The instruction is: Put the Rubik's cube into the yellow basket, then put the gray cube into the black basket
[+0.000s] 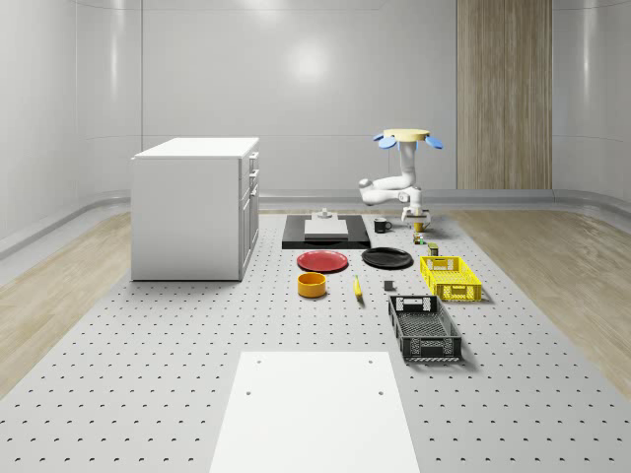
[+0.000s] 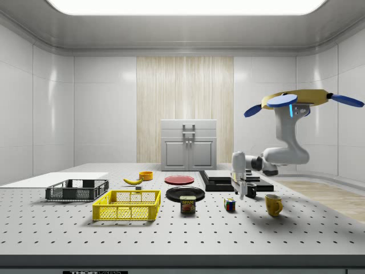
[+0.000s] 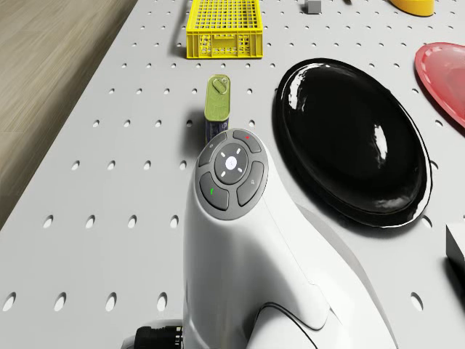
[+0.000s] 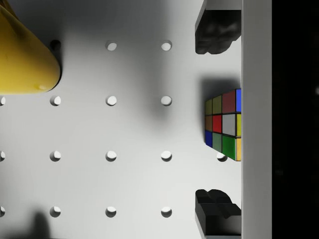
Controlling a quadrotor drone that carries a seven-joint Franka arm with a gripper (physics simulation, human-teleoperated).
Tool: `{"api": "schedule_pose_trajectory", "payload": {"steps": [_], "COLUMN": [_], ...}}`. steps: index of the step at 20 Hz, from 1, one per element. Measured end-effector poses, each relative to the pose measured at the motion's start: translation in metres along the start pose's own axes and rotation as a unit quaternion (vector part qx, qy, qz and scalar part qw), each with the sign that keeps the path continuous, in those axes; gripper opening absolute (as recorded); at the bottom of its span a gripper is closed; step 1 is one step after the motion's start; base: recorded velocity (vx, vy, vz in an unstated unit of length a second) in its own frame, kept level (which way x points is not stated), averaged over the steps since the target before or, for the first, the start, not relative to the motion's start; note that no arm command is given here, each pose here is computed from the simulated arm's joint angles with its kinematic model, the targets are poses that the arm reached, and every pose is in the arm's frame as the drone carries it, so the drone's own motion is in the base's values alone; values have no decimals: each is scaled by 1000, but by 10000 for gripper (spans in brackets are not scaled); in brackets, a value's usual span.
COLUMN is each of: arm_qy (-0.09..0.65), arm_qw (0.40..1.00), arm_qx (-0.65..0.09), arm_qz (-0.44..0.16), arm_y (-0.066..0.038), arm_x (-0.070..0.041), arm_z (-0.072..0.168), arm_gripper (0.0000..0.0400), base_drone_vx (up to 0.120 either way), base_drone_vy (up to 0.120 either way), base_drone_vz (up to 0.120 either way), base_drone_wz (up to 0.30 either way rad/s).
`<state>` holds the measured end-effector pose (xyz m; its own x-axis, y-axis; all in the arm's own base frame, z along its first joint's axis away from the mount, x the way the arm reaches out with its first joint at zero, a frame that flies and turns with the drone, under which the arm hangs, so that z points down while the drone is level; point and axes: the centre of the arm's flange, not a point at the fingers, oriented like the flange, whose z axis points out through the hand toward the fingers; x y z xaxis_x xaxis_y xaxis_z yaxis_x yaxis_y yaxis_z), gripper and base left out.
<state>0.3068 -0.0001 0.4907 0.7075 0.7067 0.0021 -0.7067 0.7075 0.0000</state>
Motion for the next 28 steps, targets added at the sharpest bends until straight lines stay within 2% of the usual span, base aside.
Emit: {"api": "schedule_pose_trajectory", "payload": {"steps": [10,15,28], "arm_qy": [0,0,0], "arm_qw": [1000,1000,1000], "arm_qx": [0,0,0], "arm_qz": [0,0,0], "arm_y": [0,0,0], "arm_x": [0,0,0], "arm_z": [0,3,40], "arm_gripper": [400,400,400], "base_drone_vx": [104,0,0], "base_drone_vy": [0,0,0], "base_drone_vz": [0,0,0], "base_drone_wz": [0,0,0]}}
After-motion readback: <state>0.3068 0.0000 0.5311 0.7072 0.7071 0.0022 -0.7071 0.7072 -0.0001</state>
